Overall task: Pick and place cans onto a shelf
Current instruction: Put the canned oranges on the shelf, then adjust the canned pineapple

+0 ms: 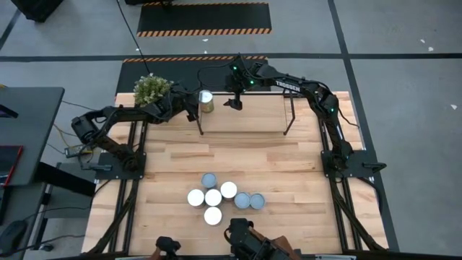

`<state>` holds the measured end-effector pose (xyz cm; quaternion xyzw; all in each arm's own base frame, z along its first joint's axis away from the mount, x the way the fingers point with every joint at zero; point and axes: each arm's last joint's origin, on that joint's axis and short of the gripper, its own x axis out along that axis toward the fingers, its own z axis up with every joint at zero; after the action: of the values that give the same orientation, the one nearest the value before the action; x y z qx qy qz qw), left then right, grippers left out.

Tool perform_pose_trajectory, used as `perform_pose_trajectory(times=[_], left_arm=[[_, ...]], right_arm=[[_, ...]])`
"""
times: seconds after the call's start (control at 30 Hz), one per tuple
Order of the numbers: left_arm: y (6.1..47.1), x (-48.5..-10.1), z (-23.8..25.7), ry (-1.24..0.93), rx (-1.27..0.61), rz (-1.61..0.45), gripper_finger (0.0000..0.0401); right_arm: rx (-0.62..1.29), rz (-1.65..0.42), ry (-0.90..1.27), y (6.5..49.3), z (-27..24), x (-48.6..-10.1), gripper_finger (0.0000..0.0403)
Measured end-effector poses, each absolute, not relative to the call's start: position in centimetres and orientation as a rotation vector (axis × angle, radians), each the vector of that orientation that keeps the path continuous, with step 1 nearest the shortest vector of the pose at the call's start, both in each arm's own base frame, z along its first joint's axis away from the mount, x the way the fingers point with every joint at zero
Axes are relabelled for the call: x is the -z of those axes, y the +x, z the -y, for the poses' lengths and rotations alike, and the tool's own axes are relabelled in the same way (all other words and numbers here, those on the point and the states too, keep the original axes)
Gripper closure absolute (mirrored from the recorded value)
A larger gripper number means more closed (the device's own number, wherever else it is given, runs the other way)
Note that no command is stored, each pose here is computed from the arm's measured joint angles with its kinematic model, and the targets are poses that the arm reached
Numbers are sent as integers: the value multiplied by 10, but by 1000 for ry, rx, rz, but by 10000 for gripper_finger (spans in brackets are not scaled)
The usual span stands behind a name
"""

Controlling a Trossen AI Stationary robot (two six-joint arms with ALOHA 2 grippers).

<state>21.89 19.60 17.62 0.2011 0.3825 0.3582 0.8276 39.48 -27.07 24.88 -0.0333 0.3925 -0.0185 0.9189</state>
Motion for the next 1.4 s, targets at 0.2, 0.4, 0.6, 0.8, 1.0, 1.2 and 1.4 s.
perform_pose_trajectory(times=[0.2, 0.4, 0.6, 0.8, 1.0, 1.2, 1.4], left_arm=[[220, -176, -196, 385, -762, -785, 136], [220, -176, -195, 388, -763, -792, 131], [221, -177, -193, 364, -777, -776, 137], [223, -177, -192, 310, -748, -724, 144], [222, -175, -191, 313, -767, -773, 145], [217, -177, -187, 320, -841, -846, 148], [204, -202, -176, 294, -906, -815, 171]], right_arm=[[38, -807, -69, 395, 271, -249, 3], [31, -823, -62, 394, 270, -248, 3], [22, -859, -44, 391, 268, -245, 3], [25, -898, -41, 386, 265, -249, 3], [25, -880, -50, 383, 263, -259, 3], [9, -840, -53, 382, 262, -266, 3], [-10, -828, -25, 384, 260, -266, 3]])
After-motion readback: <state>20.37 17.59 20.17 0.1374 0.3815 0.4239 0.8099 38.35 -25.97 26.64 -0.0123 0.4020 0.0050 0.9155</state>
